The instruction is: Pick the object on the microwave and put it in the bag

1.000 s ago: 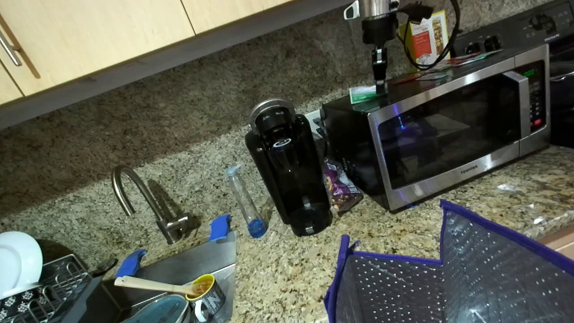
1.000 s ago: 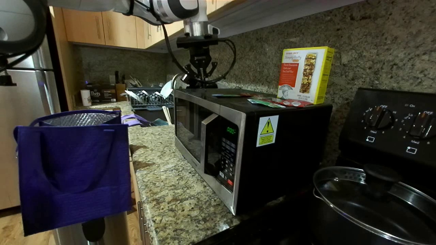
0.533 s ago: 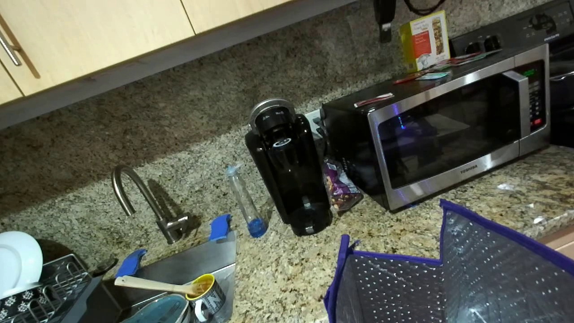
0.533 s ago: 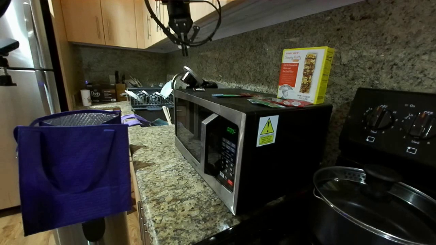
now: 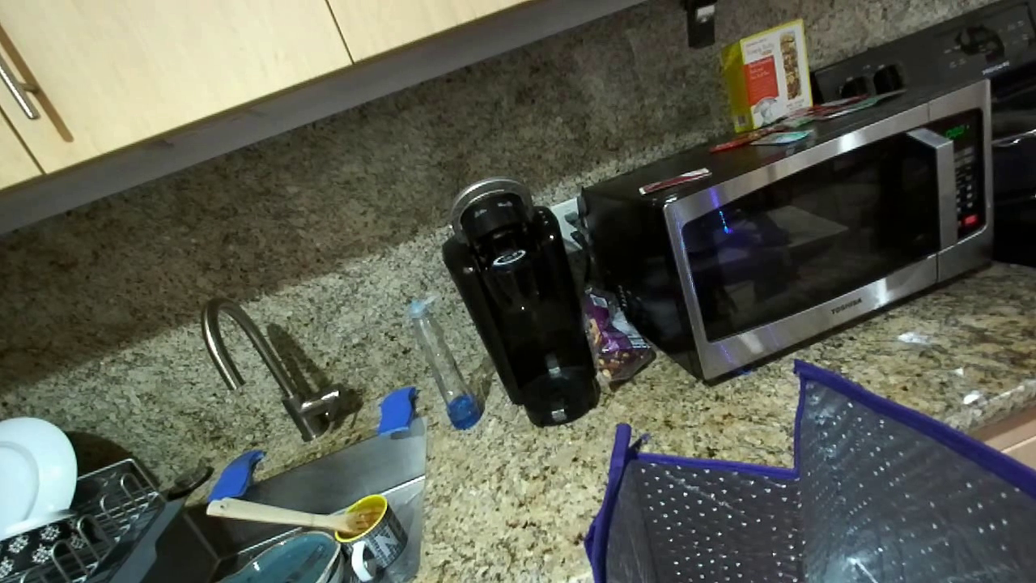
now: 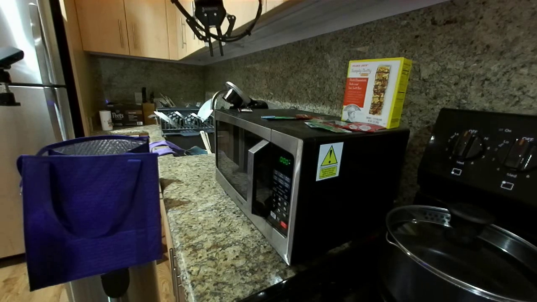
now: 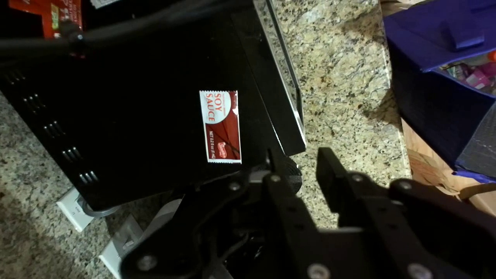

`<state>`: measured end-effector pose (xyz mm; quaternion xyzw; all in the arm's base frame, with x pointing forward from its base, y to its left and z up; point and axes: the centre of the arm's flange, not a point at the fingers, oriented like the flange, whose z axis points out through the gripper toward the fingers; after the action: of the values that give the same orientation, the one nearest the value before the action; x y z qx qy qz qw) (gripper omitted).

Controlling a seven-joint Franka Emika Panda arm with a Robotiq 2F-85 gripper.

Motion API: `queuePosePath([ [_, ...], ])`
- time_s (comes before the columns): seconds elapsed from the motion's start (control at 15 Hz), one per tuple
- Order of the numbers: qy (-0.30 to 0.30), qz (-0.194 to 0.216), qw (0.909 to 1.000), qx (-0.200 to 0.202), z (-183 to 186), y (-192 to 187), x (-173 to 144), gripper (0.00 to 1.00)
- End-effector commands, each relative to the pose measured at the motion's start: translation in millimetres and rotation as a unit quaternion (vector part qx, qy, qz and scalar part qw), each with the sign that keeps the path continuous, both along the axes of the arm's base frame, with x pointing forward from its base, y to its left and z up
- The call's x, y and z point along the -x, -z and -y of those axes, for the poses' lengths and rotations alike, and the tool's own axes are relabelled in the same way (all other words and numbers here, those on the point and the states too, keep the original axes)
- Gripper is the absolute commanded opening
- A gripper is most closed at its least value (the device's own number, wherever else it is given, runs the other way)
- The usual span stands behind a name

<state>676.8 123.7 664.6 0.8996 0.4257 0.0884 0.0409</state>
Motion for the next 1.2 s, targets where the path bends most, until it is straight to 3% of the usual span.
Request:
queuePosePath([
  [0.0, -0.010, -0.019, 0.9998, -0.002, 4.2, 54.2, 12.9, 0.58],
  [0.13, -0.011, -0.033, 0.9994, -0.006, 1.7, 75.0, 0.5, 0.72],
  [0.4, -0.011, -0.018, 0.9997, -0.014, 0.4, 114.8, -24.0, 0.97],
  [0.73, -0.016, 0.025, 0.9994, -0.015, 3.4, 156.1, -48.5, 1.00],
  [1.13, -0.013, 0.046, 0.9987, -0.019, 8.9, 178.7, -59.4, 1.00],
])
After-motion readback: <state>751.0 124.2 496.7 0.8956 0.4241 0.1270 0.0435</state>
